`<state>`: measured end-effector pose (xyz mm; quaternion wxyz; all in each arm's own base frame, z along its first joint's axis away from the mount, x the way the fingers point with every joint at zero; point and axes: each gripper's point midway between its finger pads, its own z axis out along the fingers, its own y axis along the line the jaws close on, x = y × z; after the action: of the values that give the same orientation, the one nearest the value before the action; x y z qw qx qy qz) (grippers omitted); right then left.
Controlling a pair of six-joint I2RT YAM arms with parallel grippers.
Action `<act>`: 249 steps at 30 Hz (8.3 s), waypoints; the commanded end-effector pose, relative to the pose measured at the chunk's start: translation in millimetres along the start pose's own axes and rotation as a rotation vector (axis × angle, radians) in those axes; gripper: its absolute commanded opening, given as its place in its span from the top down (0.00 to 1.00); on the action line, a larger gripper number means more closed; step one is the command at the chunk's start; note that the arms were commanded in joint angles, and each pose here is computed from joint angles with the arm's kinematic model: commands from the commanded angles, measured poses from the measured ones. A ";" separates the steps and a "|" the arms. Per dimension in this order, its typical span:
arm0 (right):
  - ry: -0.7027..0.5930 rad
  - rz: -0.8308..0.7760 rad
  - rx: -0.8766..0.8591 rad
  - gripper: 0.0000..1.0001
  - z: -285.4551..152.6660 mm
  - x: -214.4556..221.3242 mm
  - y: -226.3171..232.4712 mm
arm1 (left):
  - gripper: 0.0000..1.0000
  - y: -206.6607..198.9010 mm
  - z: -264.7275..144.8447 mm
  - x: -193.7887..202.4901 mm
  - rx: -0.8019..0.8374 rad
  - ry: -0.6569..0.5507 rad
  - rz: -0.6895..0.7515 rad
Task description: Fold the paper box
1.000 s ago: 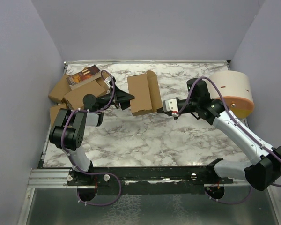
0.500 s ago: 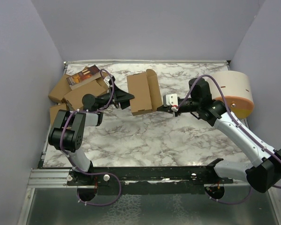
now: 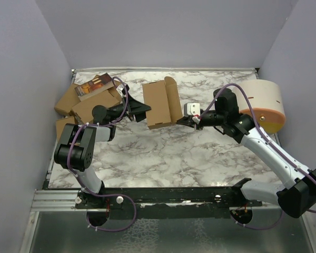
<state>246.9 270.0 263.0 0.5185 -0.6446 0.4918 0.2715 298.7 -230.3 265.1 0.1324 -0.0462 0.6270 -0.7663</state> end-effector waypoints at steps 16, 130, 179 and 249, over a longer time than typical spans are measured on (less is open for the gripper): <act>-0.016 0.039 0.051 0.99 -6.1 -1.1 -2.9 | 0.84 -45.6 0.4 16.2 0.143 0.041 0.276; 0.013 0.102 0.100 0.99 17.1 -24.3 -21.7 | 0.88 -2.0 -5.9 -22.2 0.098 -0.147 0.204; 0.016 0.064 0.124 0.99 27.9 -8.1 -16.5 | 0.88 -8.4 -26.4 -33.8 0.108 -0.237 0.190; 0.151 0.109 -0.019 0.95 65.5 20.0 1.4 | 0.89 29.4 -28.5 -48.5 -0.244 -0.216 0.385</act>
<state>278.9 323.3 209.9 0.4361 -0.6459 0.5796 0.2381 343.0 -197.2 227.3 0.3034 -0.0748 0.6995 -0.6427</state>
